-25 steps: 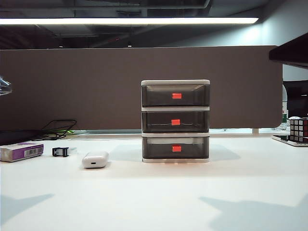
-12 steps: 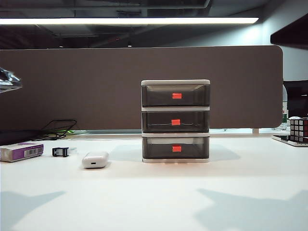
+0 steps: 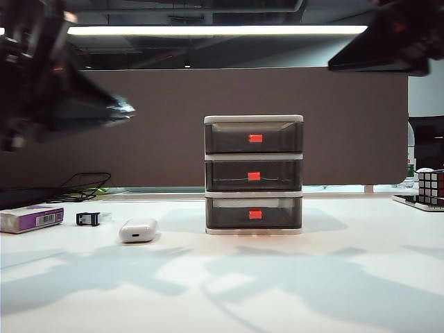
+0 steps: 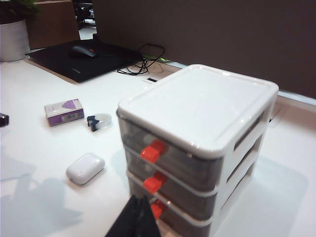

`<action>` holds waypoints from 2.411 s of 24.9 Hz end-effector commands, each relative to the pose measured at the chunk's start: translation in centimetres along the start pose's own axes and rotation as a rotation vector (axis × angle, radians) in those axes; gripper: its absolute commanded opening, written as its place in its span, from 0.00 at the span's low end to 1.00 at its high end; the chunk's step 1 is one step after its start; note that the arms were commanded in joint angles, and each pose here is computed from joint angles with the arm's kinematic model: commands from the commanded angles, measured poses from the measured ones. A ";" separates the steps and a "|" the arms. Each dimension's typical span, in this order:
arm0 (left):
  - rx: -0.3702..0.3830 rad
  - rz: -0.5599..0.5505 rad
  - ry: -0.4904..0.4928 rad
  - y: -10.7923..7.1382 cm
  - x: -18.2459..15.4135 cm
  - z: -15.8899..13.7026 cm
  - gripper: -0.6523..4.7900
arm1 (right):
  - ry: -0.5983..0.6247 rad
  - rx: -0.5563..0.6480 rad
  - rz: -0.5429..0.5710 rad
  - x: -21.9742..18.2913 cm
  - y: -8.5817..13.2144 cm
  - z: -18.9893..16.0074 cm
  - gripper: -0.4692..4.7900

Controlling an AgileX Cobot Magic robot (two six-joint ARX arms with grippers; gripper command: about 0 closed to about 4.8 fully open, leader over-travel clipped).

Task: Open the second layer of the drawer on the table, pick up the earphone case on the table and put it in, and finally close the drawer.

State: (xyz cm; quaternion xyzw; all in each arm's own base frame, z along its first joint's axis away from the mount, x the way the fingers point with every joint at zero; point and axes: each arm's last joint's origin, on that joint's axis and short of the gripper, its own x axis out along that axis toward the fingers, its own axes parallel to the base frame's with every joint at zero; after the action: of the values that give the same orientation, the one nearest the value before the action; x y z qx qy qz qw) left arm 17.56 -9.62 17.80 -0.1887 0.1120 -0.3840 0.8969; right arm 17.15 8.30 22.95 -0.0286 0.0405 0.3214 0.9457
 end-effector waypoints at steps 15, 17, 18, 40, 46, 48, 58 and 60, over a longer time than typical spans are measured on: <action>-0.019 -0.064 0.017 -1.1 8.7 -1.5 0.30 | -0.006 -0.058 0.016 12.4 -3.9 5.7 0.08; 0.000 -0.007 -0.007 -2.3 9.0 -2.1 0.31 | -0.010 -0.063 0.015 13.2 -4.1 6.0 0.08; 0.001 0.016 -0.039 -3.0 9.2 -2.6 0.34 | -0.010 -0.063 0.016 13.8 -4.3 6.1 0.08; -0.435 0.136 -0.295 -7.5 16.4 -9.3 0.49 | 0.073 -0.142 0.040 15.8 -4.9 4.2 0.08; -0.436 0.185 -0.324 -7.4 16.3 -9.4 0.62 | 0.075 -0.167 0.041 15.8 -4.9 4.1 0.08; -0.431 0.231 -0.326 -7.2 16.3 -9.7 0.62 | 0.075 -0.167 0.040 15.8 -4.9 4.1 0.08; -0.455 0.333 -0.377 -6.7 16.2 -9.7 0.61 | 0.114 -0.151 0.048 17.4 -5.3 2.7 0.08; -0.455 0.333 -0.376 -6.7 16.2 -9.7 0.61 | 0.129 -0.142 0.050 17.6 -5.3 2.3 0.08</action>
State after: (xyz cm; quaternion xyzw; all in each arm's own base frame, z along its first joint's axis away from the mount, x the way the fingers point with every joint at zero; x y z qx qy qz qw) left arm 20.83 -28.17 10.83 -0.4272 0.0595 -0.1570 0.8885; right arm 34.37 14.89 23.73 -0.1178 0.0798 0.3423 0.9288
